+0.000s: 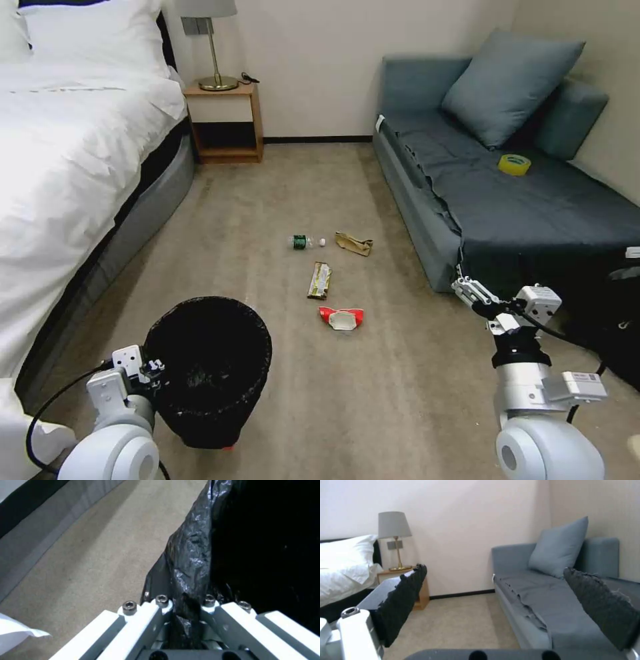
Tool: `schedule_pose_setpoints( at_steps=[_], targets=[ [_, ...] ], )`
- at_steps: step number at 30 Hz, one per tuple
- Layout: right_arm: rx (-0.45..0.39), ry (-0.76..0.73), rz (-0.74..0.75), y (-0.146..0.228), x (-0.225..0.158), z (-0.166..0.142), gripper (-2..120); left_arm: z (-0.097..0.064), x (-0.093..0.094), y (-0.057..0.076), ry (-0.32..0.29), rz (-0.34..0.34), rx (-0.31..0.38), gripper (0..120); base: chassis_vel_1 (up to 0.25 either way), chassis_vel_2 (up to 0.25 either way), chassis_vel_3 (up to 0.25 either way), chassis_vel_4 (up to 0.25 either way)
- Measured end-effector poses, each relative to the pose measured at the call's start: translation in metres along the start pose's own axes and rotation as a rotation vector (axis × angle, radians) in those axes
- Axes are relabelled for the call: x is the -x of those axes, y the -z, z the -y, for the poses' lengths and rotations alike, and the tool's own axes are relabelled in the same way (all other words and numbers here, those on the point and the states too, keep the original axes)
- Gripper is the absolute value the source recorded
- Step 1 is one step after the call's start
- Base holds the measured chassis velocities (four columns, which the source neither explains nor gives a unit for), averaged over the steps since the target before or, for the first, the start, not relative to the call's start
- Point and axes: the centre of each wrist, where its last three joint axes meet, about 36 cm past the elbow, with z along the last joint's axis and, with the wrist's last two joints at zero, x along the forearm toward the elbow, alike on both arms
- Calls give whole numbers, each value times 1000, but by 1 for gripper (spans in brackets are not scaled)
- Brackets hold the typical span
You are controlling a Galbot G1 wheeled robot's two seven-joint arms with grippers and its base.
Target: Pick up the trash bin, then pick up the garbage on the floor and place it into the trash bin.
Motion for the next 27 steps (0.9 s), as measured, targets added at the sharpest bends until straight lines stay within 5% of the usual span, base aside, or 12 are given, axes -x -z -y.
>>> schedule_pose_setpoints(
  at_steps=[27],
  targets=[
    [-16, 15, -14, -7, -1, -1, 100, -3, 16, -2, 13, 4, -19, 2, -142, 148, 141, -147]
  ],
)
